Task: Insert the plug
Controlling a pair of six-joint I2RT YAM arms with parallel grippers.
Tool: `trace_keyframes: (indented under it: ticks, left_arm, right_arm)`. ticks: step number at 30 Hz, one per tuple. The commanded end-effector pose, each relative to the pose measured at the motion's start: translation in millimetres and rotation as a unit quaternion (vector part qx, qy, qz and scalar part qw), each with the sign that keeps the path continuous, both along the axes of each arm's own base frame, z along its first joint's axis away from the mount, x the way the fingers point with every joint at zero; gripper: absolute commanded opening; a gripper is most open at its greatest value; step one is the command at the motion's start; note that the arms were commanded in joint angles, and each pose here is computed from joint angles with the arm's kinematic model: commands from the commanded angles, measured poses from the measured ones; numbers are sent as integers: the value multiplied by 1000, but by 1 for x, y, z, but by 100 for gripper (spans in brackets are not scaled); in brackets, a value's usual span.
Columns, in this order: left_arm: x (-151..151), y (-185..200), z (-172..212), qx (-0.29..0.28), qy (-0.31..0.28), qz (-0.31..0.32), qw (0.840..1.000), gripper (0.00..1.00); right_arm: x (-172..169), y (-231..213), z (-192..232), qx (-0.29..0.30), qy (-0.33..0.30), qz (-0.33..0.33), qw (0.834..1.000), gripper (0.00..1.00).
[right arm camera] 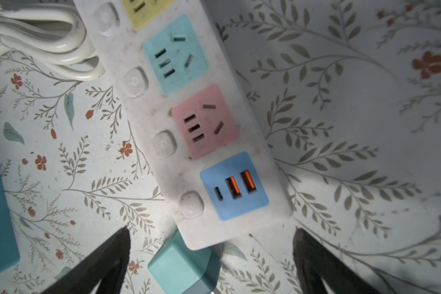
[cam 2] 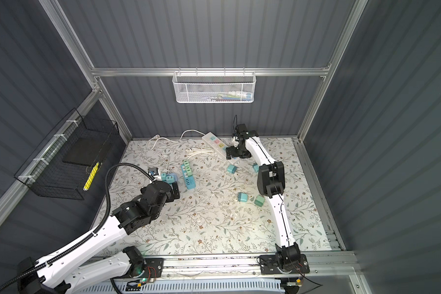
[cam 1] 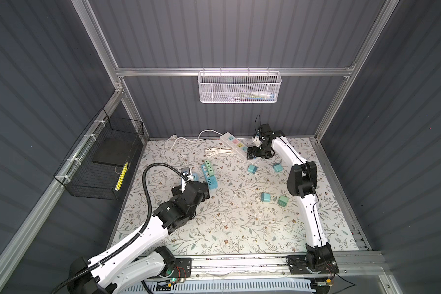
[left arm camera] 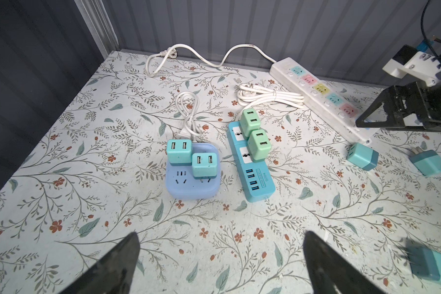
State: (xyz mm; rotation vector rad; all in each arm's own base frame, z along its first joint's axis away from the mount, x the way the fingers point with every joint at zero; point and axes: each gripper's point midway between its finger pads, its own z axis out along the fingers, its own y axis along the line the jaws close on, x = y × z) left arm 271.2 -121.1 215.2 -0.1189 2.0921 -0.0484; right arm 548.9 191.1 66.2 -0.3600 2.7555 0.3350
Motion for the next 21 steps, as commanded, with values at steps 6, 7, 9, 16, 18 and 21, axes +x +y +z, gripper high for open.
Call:
trace_keyframes:
  ticks: [6,7,9,16,18,21]
  left_arm:
    - [-4,6,1,10,9,-2,1000,100]
    - [-4,6,2,10,9,-2,1000,100]
    - [-5,8,4,11,8,0,1000,100]
    - [-10,16,3,6,5,13,1000,100]
    - [-11,17,2,6,6,15,1000,100]
    - [-11,18,3,5,5,16,1000,100]
  right_arm:
    - [21,22,-6,44,-28,29,998,99]
    - [22,23,-7,49,-27,27,998,99]
    - [20,30,-11,66,-18,32,997,99]
    - [5,34,-29,-4,-5,41,999,99]
    - [-1,34,-36,-42,-4,47,998,99]
    - [-7,31,-44,-99,-9,51,994,99]
